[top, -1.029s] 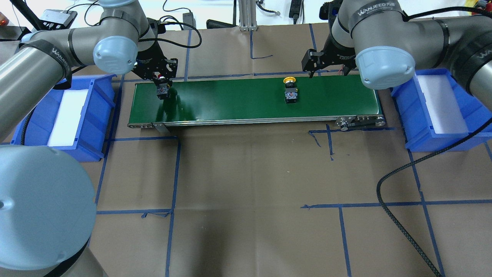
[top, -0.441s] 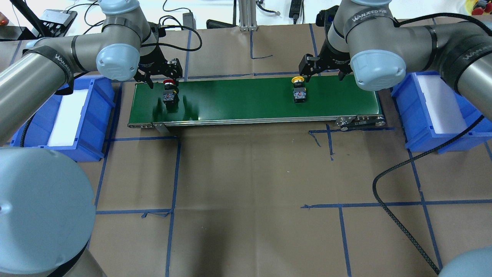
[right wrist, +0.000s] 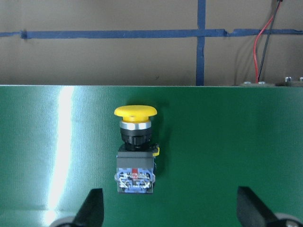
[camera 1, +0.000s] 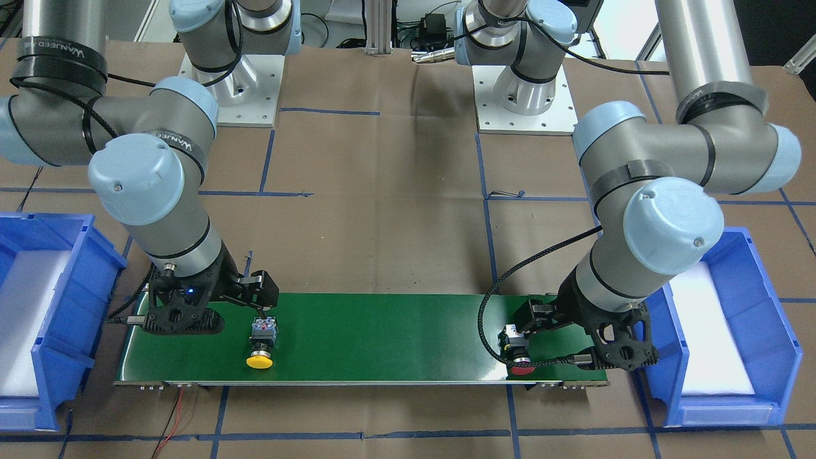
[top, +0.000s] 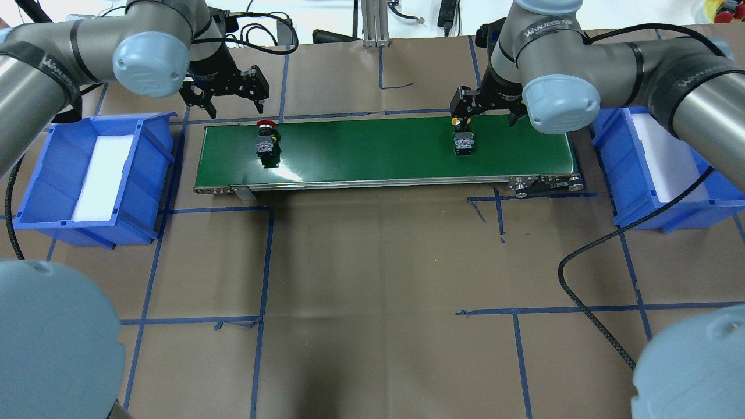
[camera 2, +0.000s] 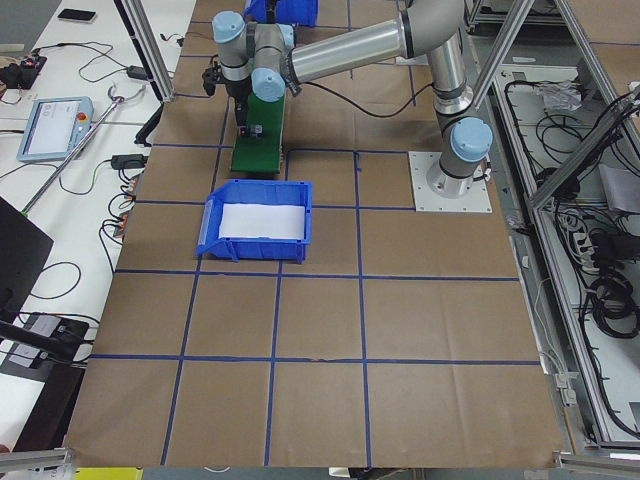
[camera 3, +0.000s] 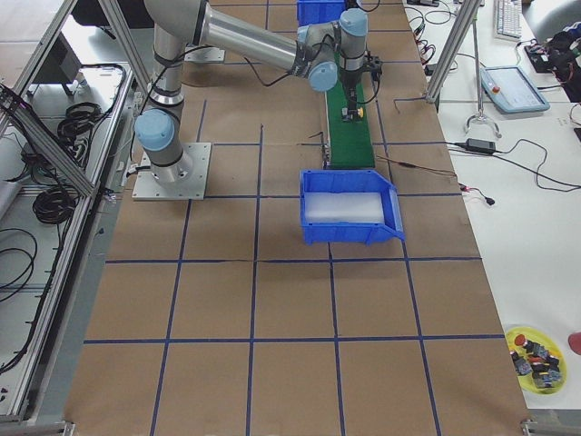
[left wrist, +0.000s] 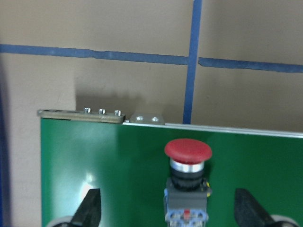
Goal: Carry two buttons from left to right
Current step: 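Grasp the yellow button with the right gripper and lift it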
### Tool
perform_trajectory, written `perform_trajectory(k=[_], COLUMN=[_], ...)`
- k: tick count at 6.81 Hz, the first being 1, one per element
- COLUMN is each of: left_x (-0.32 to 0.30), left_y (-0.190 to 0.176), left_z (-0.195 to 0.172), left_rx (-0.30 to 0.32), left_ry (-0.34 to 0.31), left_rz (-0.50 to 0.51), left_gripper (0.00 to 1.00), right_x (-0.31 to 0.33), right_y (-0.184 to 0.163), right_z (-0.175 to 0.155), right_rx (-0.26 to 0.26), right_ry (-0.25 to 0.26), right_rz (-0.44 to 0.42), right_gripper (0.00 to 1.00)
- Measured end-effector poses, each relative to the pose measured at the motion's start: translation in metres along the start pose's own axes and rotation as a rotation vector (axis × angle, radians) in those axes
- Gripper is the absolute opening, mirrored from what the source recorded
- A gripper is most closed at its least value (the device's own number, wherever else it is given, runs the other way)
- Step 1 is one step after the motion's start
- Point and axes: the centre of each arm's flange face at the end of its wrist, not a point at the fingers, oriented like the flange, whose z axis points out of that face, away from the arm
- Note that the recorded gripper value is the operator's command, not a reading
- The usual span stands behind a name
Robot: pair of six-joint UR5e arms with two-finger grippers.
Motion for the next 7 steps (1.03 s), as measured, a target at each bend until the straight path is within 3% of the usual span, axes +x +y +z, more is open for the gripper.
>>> perform_trajectory(k=[3, 4, 5, 6, 7], left_x=[0.006, 0.013, 0.018, 0.019, 0.019], left_y=[0.046, 0.068, 0.086, 0.096, 0.100], left_z=[-0.087, -0.110, -0.124, -0.125, -0.123], left_rx=[-0.045, -0.032, -0.021, -0.021, -0.024], left_ry=[0.001, -0.001, 0.000, 0.000, 0.000], left_rz=[0.001, 0.009, 0.018, 0.025, 0.027], left_gripper=[1.00, 1.00, 1.00, 1.00, 1.00], right_x=[0.001, 0.002, 0.004, 0.008, 0.012], right_y=[-0.026, -0.026, -0.026, -0.026, -0.027], right_z=[0.035, 0.045, 0.053, 0.060, 0.063], right_rx=[-0.029, -0.045, -0.058, -0.071, -0.080], right_ry=[0.005, 0.010, 0.015, 0.017, 0.018], right_rz=[0.002, 0.004, 0.004, 0.003, 0.006], right_gripper=[1.00, 0.92, 0.55, 0.27, 0.09])
